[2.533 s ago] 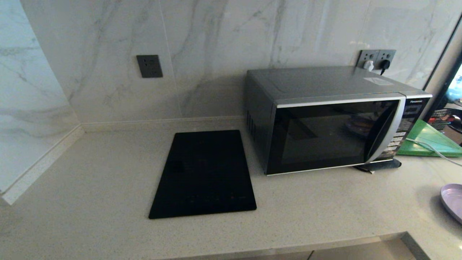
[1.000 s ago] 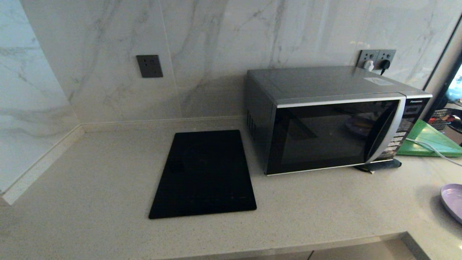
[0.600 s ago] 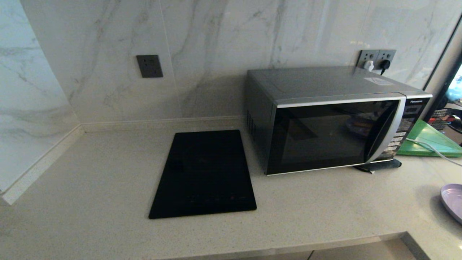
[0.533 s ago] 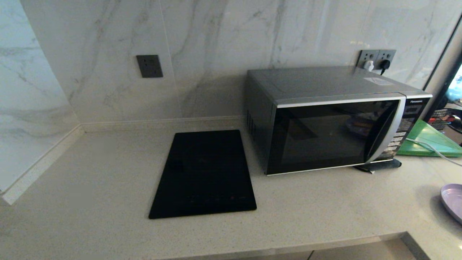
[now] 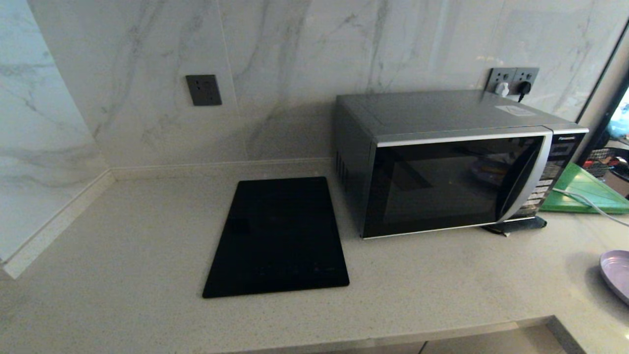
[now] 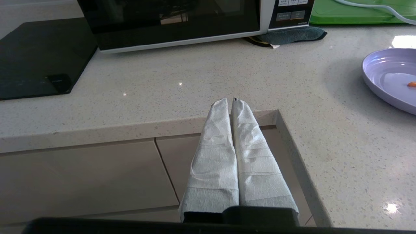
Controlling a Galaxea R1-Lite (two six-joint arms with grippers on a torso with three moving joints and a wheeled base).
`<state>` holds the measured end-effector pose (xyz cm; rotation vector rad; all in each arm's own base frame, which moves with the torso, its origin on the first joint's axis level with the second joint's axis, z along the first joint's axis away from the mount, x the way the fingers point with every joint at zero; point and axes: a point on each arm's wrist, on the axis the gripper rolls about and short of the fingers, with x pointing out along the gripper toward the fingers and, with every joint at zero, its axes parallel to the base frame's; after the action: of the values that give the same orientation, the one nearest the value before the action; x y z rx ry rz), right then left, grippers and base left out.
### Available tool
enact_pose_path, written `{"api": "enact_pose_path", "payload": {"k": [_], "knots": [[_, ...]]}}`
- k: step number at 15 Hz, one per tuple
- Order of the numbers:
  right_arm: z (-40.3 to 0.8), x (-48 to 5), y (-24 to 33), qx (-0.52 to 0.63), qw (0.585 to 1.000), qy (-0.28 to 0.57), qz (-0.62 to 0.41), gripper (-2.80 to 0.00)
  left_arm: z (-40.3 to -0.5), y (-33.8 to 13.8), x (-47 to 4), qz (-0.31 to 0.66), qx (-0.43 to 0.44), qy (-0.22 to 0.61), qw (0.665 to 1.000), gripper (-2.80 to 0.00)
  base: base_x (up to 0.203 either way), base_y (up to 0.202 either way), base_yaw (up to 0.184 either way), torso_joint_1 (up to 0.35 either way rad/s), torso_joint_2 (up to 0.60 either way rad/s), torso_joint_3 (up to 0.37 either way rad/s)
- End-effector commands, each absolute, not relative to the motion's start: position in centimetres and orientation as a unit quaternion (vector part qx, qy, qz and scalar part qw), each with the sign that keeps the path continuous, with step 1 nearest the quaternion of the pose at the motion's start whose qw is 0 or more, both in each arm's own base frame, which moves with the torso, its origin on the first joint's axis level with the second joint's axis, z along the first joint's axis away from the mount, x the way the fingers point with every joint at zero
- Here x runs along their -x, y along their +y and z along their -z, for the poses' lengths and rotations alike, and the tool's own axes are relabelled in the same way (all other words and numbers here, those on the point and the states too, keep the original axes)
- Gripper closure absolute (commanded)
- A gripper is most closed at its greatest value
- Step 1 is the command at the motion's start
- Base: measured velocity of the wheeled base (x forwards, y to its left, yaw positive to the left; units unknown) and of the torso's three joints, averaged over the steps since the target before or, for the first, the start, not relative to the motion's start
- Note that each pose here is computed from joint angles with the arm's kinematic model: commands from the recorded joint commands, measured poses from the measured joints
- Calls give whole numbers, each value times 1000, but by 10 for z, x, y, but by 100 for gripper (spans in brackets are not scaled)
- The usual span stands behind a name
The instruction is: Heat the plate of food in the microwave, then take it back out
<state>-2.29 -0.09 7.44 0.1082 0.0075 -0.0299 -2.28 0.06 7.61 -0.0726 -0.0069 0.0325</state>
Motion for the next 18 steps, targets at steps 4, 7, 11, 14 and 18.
{"api": "enact_pose_path", "payload": {"k": [4,7,11,14,18], "knots": [[-74,23,-1,-54,998,5,15,0,-76,1,23,-17,37,-3,999,0,0,0,0,0,0,0],[-74,23,-1,-54,998,5,15,0,-76,1,23,-17,37,-3,999,0,0,0,0,0,0,0],[-74,23,-1,-54,998,5,15,0,-76,1,23,-17,37,-3,999,0,0,0,0,0,0,0],[-74,23,-1,-54,998,5,16,0,-76,1,23,-17,37,-3,999,0,0,0,0,0,0,0],[-74,23,-1,-55,998,5,15,0,-76,1,23,-17,37,-3,999,0,0,0,0,0,0,0]]}}
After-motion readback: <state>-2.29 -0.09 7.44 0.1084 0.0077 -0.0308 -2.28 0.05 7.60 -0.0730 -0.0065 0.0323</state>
